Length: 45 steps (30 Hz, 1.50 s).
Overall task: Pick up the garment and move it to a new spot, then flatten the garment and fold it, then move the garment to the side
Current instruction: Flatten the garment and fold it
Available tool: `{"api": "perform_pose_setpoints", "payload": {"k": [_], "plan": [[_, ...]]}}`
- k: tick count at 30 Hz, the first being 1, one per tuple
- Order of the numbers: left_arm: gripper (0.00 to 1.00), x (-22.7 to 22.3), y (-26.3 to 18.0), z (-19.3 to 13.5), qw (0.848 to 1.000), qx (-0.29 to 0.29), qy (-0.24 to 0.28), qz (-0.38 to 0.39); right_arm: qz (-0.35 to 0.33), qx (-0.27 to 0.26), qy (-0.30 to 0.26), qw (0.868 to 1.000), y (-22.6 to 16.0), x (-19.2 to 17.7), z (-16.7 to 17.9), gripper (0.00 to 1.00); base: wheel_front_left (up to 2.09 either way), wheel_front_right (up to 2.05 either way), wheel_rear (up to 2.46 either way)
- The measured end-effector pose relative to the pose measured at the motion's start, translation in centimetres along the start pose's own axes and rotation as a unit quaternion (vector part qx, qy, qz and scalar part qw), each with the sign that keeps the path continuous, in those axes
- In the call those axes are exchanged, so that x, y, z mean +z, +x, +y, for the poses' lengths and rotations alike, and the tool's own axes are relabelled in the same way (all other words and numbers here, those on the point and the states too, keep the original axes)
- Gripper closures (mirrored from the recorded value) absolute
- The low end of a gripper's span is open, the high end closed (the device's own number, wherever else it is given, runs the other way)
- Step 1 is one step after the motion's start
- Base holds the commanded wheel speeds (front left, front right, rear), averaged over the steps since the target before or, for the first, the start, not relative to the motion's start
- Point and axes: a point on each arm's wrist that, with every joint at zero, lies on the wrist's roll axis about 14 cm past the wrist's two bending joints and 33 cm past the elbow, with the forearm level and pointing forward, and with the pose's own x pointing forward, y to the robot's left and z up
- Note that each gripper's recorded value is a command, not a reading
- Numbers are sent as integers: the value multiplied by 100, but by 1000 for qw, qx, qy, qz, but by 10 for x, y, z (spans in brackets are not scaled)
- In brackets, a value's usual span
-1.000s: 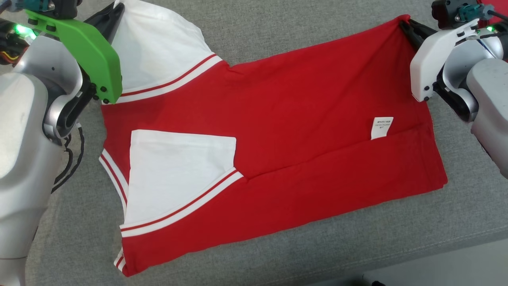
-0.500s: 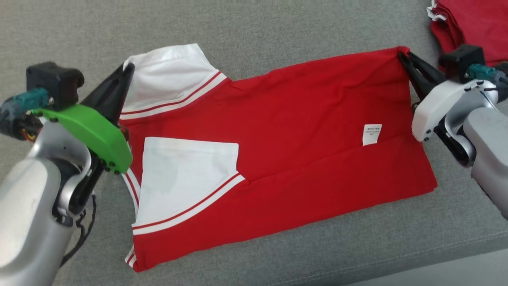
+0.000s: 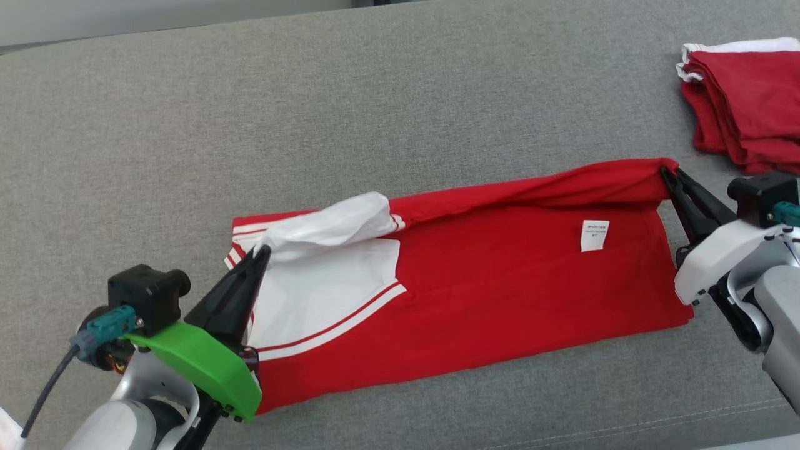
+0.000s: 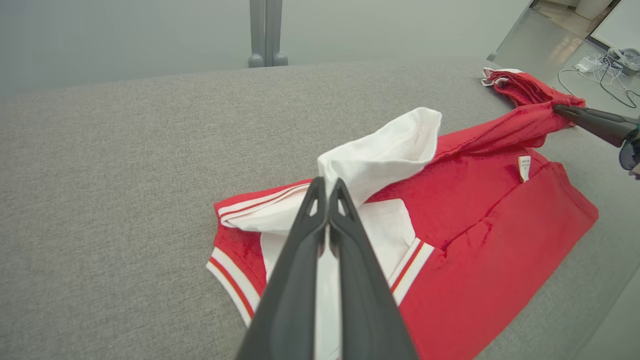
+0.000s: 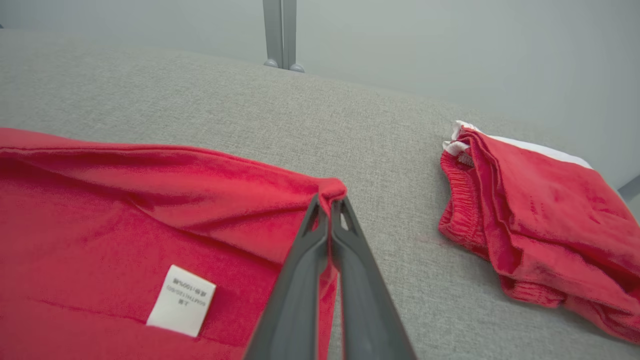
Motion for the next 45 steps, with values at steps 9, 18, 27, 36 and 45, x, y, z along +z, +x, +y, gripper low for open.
{"api": "perform_pose_setpoints", "payload": {"k": [9,18,27,36,45], "plan": [[100,-38,-29,-7,998,22,-42,34,0,-20,22,1000,-25,-15,7,100,0,0,0],[100,-69,-35,-13,994,29,-77,66,12,-32,19,999,-43,-27,13,100,0,0,0],[0,-84,-37,-13,993,40,-85,75,12,-29,-2,1000,-55,-35,24,0,0,0,0],[0,-63,-41,0,995,70,-73,23,44,-32,-34,998,-81,-59,21,0,0,0,0],[0,-19,-27,3,992,92,-22,-85,11,-74,-6,997,-80,-35,1,0,0,0,0]]}}
